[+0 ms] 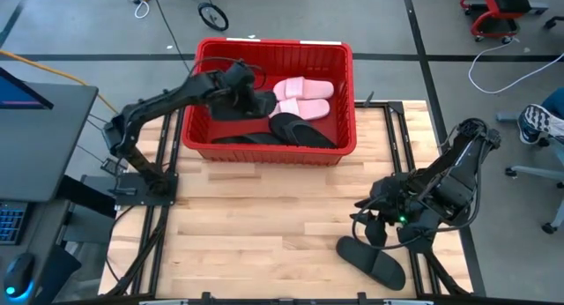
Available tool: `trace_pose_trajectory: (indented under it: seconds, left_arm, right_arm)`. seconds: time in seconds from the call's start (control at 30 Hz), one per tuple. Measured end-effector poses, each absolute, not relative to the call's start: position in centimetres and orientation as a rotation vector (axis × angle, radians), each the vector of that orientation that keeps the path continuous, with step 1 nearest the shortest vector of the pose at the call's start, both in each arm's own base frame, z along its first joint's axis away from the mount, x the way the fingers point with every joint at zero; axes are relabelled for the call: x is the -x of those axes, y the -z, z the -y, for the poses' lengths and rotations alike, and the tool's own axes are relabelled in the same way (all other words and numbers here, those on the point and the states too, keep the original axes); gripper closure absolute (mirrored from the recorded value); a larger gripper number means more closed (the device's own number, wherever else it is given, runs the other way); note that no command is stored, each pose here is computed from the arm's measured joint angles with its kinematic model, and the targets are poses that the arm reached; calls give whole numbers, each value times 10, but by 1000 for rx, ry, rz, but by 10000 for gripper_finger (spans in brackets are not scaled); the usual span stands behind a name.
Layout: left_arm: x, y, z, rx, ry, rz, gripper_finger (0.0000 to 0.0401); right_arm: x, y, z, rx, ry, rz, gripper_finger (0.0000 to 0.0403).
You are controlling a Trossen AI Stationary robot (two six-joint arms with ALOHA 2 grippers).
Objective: Pick and place slides into bin
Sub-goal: Put the black slide into the red bin
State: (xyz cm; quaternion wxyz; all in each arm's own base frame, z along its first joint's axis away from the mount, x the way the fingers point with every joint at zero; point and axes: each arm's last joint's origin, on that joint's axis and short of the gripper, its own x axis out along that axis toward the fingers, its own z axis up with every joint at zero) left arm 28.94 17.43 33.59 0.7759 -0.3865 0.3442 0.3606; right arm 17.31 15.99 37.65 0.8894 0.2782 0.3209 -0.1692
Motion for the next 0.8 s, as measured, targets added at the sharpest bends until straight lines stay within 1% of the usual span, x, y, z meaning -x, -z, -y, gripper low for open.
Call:
trace_pose_trajectory:
  seconds: [0.1, 0.23, 0.37, 0.53, 0.63, 0.8]
  left_arm:
    - [-281, -304, -199, 900, -795, -695, 390]
    - [-265, -274, -221, 983, -810, -645, 387]
    - [-251, -258, -239, 952, -826, -587, 381]
    - [-245, -245, -252, 927, -744, -562, 387]
    - [-248, -236, -254, 868, -713, -608, 373]
    - [-255, -214, -258, 866, -695, -682, 340]
  right_arm:
    - [-174, -376, -159, -582, 356, -666, 221]
    - [-174, -377, -159, -582, 358, -665, 221]
    - [-177, -376, -155, -583, 381, -654, 221]
    - [-184, -377, -144, -567, 465, -594, 223]
    - [-190, -377, -135, -559, 507, -584, 224]
    - [-198, -377, -124, -547, 550, -578, 224]
